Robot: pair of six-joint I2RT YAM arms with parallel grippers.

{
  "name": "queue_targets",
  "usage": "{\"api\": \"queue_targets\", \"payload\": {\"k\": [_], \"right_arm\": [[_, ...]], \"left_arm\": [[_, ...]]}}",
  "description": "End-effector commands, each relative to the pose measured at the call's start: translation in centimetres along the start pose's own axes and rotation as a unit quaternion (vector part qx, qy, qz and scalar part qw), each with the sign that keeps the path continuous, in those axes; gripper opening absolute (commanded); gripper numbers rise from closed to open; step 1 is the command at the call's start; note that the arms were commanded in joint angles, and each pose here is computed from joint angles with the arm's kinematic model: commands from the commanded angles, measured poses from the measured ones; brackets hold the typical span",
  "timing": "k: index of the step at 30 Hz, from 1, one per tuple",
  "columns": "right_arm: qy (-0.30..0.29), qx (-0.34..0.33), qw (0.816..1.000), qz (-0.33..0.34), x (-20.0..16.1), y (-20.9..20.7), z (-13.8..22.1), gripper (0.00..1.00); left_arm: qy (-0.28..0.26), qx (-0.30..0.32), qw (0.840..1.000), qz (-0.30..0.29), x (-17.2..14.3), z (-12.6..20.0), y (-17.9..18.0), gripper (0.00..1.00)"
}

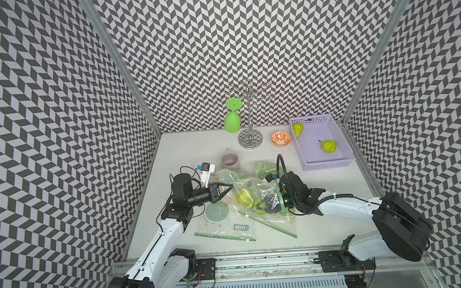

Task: Open the zip-top bag and take out the pear
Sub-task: Pick up the pear from the zipper food storage bag, then place the pear in the basket.

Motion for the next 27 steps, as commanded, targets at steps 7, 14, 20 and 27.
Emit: {"api": "queue_targets", "payload": {"k": [7, 14, 20, 27], "right_arm": [[-0.035, 0.033, 0.999, -0.015, 1.3, 2.2, 4.0, 0.47], [-0.072, 0.040, 0.995, -0.054, 2.5, -0.2, 8.8, 0.48], [-0.148, 0.021, 0.984, -0.095, 4.3, -3.0, 13.9, 0.49], [-0.287, -0.034, 0.943, -0.164, 8.8, -8.2, 20.9, 0.50]], "left_arm": [[-0.008, 0.012, 1.000, -0.009, 0.1, 0.9, 0.3, 0.00], [-0.021, 0.024, 0.999, -0.005, 0.3, 1.6, 0.7, 0.00], [-0.024, 0.031, 0.999, -0.004, 0.6, 1.8, 1.0, 0.00], [-0.025, 0.029, 0.999, -0.001, 0.6, 2.0, 1.3, 0.00]]}}
Point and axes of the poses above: each gripper's point midway between its finger pads, its own z axis back along the fingers, its own y axis along the line the jaws close on, x = y × z, the point moved 4 cm from there along z, back along the fingers
